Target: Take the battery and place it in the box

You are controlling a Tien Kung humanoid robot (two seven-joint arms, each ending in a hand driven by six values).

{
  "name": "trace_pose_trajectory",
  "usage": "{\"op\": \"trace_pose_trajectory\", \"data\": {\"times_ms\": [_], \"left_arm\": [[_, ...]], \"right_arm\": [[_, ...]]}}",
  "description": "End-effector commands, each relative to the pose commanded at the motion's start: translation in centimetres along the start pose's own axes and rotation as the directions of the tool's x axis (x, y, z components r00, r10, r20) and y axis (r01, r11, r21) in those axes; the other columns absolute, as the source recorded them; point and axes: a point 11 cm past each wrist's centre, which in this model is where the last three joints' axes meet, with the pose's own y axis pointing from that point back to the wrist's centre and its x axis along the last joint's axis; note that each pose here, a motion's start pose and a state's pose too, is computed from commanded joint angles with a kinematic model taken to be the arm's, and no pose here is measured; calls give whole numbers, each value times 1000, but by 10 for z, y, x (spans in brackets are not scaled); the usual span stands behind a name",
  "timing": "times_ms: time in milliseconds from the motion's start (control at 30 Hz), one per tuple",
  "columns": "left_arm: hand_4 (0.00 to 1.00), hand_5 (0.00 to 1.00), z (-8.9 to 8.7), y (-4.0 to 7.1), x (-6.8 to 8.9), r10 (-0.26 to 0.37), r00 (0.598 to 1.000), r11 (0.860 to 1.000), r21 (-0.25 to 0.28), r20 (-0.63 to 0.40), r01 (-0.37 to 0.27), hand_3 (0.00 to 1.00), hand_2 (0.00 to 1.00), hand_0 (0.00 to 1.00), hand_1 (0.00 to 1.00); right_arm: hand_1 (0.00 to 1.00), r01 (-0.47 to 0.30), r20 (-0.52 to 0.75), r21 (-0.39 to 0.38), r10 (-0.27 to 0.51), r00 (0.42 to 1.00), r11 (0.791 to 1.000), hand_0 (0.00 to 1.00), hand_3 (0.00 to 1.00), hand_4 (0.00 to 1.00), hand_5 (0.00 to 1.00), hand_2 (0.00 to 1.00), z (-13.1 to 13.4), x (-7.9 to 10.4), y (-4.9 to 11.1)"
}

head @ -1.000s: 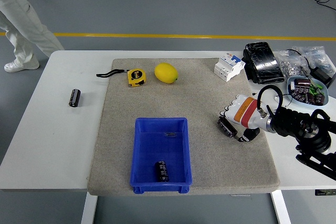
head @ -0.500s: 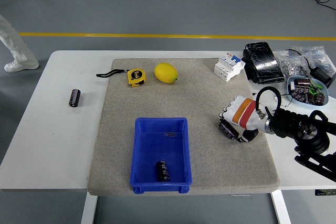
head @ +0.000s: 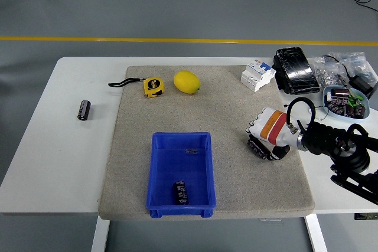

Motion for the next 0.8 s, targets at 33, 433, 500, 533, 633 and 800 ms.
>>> {"op": "trace_pose_trajectory", "data": {"times_ms": [33, 433, 500, 533, 633, 800], "left_arm": [[658, 651, 0, 0, 0, 0, 1000, 1000, 0, 0, 0, 631, 746, 732, 714], [659, 650, -3, 0, 0, -2, 1000, 1000, 4, 3, 2, 631, 746, 729, 712], [659, 650, -3, 0, -1, -3, 1000, 1000, 6, 3, 3, 631, 746, 729, 712], [659, 650, -4, 0, -1, -3, 1000, 1000, 7, 3, 3, 631, 746, 729, 712], [660, 650, -5, 0, -1, -4, 1000, 1000, 9, 3, 4, 632, 745, 729, 711], [660, 649, -7, 0, -1, -4, 1000, 1000, 13, 4, 4, 632, 744, 728, 711]], "right_arm": [[452, -1, 0, 0, 1, 1000, 1000, 368, 506, 998, 291, 607, 0, 0, 0], [447, -15, 1, 7, 15, 1000, 1000, 359, 497, 998, 293, 579, 0, 5, 2], [447, -22, 3, 7, 21, 1000, 1000, 359, 497, 998, 293, 579, 0, 8, 2], [447, -25, 5, 6, 25, 1000, 1000, 359, 497, 998, 293, 579, 0, 9, 2], [445, -41, 9, 5, 41, 999, 999, 357, 495, 998, 293, 576, 1, 16, 3], [444, -75, 20, -15, 76, 997, 997, 353, 495, 998, 293, 572, 4, 30, 6]]}}
